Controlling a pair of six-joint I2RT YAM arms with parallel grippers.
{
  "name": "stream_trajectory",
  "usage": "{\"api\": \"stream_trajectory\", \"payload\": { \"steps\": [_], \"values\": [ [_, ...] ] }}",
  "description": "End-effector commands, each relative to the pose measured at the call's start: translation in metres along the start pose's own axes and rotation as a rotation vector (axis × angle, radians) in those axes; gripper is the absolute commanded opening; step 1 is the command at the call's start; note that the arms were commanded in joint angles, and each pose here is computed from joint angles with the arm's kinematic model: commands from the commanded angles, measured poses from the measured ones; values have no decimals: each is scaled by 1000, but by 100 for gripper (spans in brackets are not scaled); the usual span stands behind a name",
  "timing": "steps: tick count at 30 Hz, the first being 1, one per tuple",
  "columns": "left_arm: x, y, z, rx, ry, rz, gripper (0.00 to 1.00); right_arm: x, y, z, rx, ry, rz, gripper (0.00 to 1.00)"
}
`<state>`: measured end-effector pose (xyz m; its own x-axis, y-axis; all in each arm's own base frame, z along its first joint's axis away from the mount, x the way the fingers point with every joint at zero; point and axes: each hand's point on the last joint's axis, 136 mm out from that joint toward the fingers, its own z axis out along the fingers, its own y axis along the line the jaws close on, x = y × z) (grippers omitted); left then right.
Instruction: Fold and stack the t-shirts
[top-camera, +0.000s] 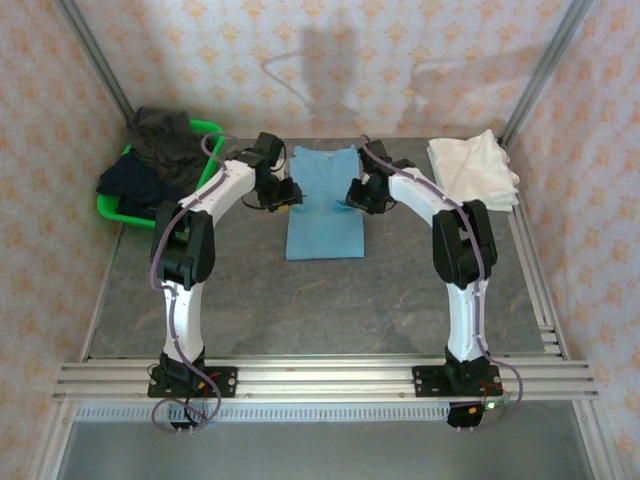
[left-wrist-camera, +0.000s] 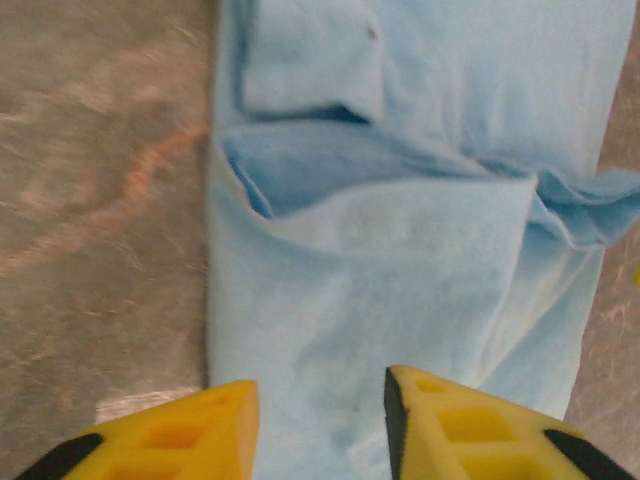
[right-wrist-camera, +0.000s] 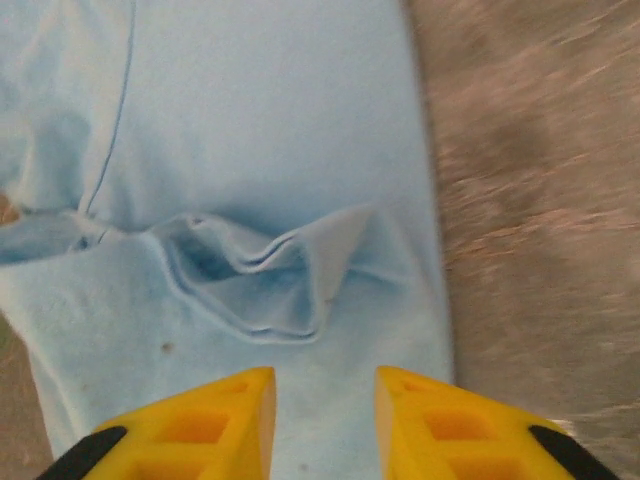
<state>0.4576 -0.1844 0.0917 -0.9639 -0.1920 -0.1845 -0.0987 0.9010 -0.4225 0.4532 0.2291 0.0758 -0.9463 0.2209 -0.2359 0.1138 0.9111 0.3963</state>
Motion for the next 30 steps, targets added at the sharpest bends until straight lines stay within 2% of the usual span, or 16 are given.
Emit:
{"api": "stream_trajectory", "payload": {
  "steps": [1,5,12,22,25,27,30],
  "values": [
    [2,3,21,13,-2,10,35,-5,10,15,9,-1,-34,30],
    [6,31,50,-91,52,-11,35,-22,0,27,70,-35,-59,27],
    [6,55,62,-174,68,-32,32,-48,-30,39,218,-39,-44,0],
    [7,68,59,-222,81,-37,33,-66,-40,10,264,-121,-49,0],
    [3,66,53,-229,65,-35,33,-61,-29,2,200,-135,-46,6],
    [0,64,45,-236,47,-31,33,-47,-19,2,142,-127,-52,20],
    [-2,62,41,-235,36,-25,34,-25,-6,8,80,-97,-71,32]
  ]
}}
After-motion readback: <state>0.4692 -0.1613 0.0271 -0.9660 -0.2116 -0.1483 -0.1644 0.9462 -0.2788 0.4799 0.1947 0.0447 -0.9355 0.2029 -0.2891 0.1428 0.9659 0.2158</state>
